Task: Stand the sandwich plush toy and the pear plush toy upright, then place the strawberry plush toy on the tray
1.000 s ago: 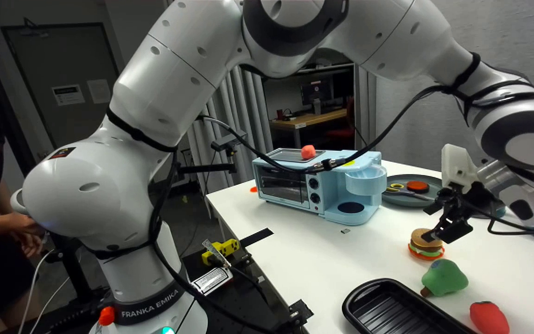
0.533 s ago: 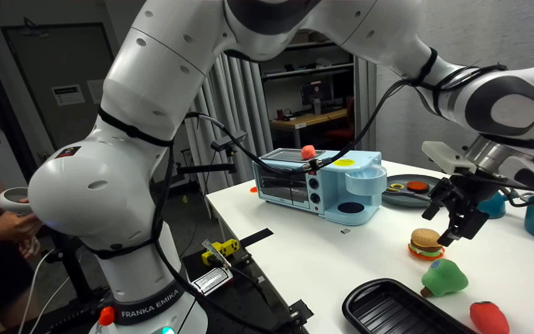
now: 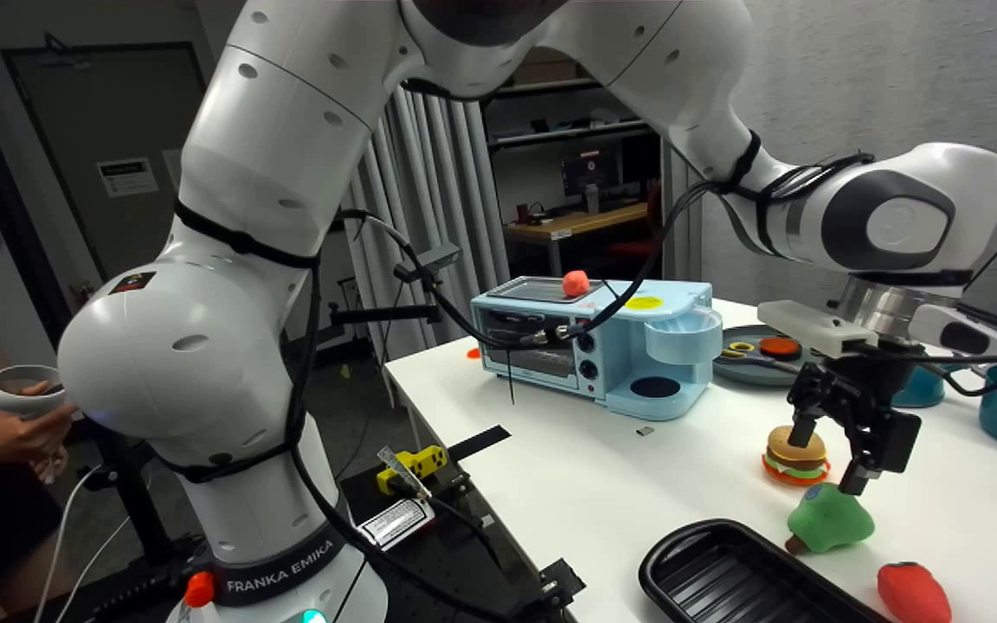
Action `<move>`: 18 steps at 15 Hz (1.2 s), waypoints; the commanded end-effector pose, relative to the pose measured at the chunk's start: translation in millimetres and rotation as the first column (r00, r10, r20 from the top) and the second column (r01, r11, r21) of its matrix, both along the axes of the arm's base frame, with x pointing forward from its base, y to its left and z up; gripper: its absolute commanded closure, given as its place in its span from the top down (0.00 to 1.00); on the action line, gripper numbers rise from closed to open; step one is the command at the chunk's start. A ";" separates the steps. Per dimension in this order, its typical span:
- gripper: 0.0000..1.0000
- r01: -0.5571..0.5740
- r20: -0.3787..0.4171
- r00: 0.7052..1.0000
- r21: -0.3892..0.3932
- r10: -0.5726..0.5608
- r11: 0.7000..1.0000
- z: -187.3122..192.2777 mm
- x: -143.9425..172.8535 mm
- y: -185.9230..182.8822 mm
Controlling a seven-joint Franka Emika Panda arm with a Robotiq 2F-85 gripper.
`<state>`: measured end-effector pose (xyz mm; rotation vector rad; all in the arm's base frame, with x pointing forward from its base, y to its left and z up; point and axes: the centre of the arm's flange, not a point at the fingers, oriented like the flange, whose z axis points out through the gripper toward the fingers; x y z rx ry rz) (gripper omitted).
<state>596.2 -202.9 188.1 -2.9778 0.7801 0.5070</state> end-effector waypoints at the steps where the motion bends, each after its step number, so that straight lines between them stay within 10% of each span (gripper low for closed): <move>1: 1.00 -0.060 0.032 0.998 -0.022 0.060 0.998 -0.7 -27.6 12.2; 18: 1.00 -0.121 0.192 0.968 -0.198 0.160 0.973 -23.6 -59.7 40.0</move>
